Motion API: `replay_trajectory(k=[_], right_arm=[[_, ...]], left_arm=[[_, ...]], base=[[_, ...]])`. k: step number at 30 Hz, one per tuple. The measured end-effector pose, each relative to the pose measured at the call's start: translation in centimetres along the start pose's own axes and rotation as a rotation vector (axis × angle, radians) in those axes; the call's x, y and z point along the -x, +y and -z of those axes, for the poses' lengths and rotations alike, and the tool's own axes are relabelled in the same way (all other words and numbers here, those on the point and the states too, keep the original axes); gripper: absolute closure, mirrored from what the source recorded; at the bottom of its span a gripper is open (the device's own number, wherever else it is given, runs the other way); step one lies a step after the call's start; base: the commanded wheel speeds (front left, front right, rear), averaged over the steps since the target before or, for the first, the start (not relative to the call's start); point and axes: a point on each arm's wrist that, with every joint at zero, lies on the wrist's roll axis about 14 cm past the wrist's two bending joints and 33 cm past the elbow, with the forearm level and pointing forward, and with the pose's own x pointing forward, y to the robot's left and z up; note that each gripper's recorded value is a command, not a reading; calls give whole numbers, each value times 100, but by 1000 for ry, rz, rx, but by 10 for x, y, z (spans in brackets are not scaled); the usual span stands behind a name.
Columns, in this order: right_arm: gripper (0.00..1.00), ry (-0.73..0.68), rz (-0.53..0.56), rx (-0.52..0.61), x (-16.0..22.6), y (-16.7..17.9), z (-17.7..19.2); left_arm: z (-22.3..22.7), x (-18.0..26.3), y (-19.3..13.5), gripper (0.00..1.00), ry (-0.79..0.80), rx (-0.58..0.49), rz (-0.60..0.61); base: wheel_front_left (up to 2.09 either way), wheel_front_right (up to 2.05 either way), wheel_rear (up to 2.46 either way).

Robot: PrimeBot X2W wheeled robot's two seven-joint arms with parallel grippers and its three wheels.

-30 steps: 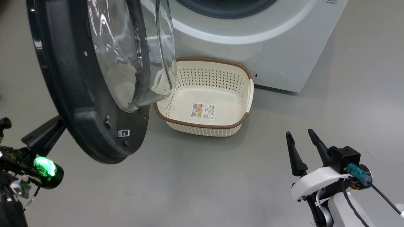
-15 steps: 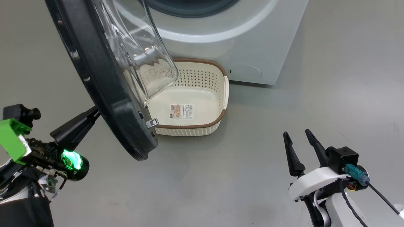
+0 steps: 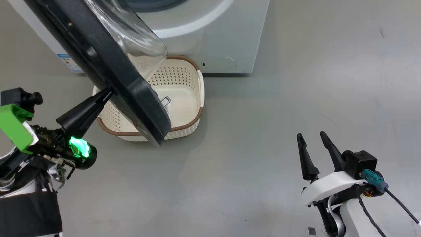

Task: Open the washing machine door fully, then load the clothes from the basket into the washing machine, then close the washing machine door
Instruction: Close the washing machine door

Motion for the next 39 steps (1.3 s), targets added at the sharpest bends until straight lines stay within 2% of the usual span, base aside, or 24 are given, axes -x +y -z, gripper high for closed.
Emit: replay_trajectory(k=[18, 28, 39], right_arm=[[0, 0, 95, -13, 1, -31, 2], [0, 6, 93, -17, -4, -32, 5], [0, 12, 127, -23, -6, -45, 8]], left_arm=[[-12, -69, 15, 100, -6, 23, 19], [-28, -100, 5, 100, -78, 16, 69], [-21, -133, 15, 100, -50, 33, 70]], base=[[0, 0, 0], [0, 0, 0], [0, 0, 0]])
